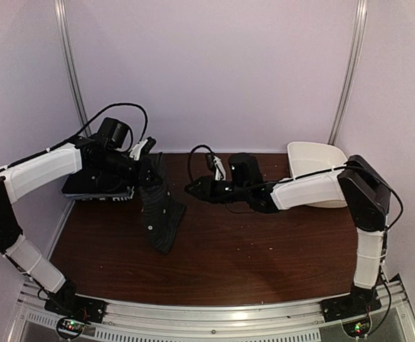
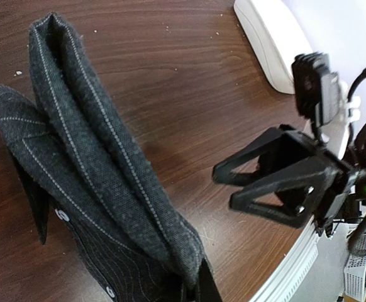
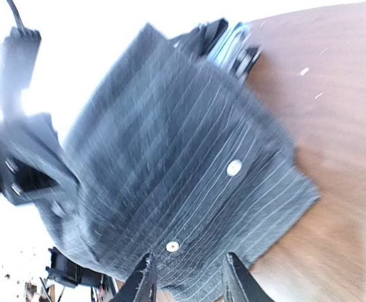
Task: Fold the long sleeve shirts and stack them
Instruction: Turn over the square-folded shirt at the center of the board, then adjust the square-folded shirt at the center of the board.
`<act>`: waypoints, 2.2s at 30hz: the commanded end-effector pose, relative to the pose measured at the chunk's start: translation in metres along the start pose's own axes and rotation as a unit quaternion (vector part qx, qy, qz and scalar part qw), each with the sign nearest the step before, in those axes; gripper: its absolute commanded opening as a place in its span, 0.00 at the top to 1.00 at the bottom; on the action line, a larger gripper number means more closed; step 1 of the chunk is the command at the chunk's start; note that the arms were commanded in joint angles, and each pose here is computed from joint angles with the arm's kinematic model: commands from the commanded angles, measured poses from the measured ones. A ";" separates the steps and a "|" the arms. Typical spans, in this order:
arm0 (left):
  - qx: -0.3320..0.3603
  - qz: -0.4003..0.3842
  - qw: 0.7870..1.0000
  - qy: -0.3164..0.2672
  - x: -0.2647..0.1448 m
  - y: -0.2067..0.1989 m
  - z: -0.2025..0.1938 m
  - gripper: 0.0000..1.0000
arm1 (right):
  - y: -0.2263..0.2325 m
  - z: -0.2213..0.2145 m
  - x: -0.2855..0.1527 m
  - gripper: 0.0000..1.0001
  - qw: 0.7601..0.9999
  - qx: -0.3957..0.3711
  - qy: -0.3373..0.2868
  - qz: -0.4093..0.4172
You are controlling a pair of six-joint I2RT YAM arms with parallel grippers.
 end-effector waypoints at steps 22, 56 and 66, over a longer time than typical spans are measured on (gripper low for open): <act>0.021 -0.104 0.993 0.046 0.179 -0.189 -0.015 0.60 | -0.061 0.035 -0.223 0.35 0.968 -0.010 -0.084 -0.236; -0.035 0.010 0.995 0.096 0.136 0.039 -0.078 0.47 | -0.138 -0.110 -0.169 0.34 0.936 0.039 0.092 -0.339; -0.034 0.021 0.993 0.107 0.155 0.036 -0.090 0.49 | -0.142 -0.108 -0.160 0.43 0.928 0.023 0.095 -0.360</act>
Point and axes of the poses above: each gripper's point midway between its finger pads, its own x axis out along the fingers, its own y axis along the line the jaws close on, z = x × y, the point moved 2 cm from there along -x, back along the fingers
